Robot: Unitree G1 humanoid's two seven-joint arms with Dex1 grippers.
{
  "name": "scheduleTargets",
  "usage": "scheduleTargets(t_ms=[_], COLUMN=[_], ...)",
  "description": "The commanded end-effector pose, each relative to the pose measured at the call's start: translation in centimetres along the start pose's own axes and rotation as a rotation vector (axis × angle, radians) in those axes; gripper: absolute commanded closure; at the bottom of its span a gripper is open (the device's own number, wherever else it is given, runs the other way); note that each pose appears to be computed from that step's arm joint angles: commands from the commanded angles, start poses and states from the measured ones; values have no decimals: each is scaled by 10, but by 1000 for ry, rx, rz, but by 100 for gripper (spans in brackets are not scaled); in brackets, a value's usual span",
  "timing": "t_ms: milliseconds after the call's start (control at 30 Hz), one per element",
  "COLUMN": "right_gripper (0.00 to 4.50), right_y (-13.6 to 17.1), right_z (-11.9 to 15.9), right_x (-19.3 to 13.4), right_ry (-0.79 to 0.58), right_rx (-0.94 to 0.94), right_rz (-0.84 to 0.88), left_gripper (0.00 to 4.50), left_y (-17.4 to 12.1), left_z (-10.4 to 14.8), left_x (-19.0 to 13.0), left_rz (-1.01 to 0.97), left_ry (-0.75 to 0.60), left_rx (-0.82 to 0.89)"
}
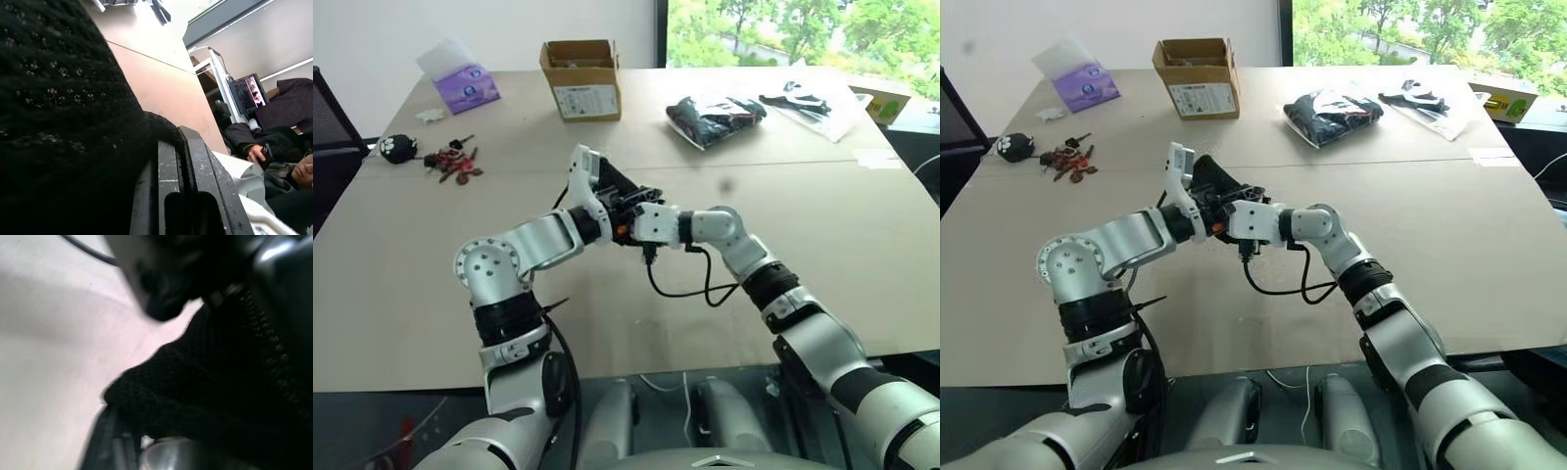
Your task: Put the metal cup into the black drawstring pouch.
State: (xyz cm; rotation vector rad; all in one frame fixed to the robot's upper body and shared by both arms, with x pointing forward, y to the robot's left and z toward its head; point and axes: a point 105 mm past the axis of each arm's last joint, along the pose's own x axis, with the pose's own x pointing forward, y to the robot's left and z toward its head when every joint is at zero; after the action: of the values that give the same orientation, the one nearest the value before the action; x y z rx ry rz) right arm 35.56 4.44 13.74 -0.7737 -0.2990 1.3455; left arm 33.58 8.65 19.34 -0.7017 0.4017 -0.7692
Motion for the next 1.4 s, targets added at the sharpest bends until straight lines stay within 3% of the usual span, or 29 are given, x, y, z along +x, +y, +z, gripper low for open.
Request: scheduleTargets(t_ms=[33, 167, 433, 567, 933, 1300, 1400], right_gripper=[116, 8, 8, 8, 8, 8, 8], right_y=[-17, -21, -25, -17, 2, 3, -11], right_z=[23, 31, 59, 32, -16, -9, -15], right_x=[-17, -42, -78, -87, -52, 0, 23], right_ry=[-47, -28, -76, 40, 113, -58, -30], right_rx=[-30, 28, 237, 284, 403, 634, 660], right_rz=[-40, -54, -107, -186, -316, -316, -396], left_gripper=[450, 450, 450, 450, 450, 450, 450], left_y=[6, 24, 29, 24, 25, 23, 19], left_z=[-7, 0, 18, 33, 41, 50, 51], left_x=[-2, -11, -24, -40, -61, -63, -63], left_rz=[9, 48, -20, -121, -190, -181, -184], left_ry=[33, 20, -10, -13, 16, -15, -19], left_rx=[46, 76, 157, 109, 72, 65, 74])
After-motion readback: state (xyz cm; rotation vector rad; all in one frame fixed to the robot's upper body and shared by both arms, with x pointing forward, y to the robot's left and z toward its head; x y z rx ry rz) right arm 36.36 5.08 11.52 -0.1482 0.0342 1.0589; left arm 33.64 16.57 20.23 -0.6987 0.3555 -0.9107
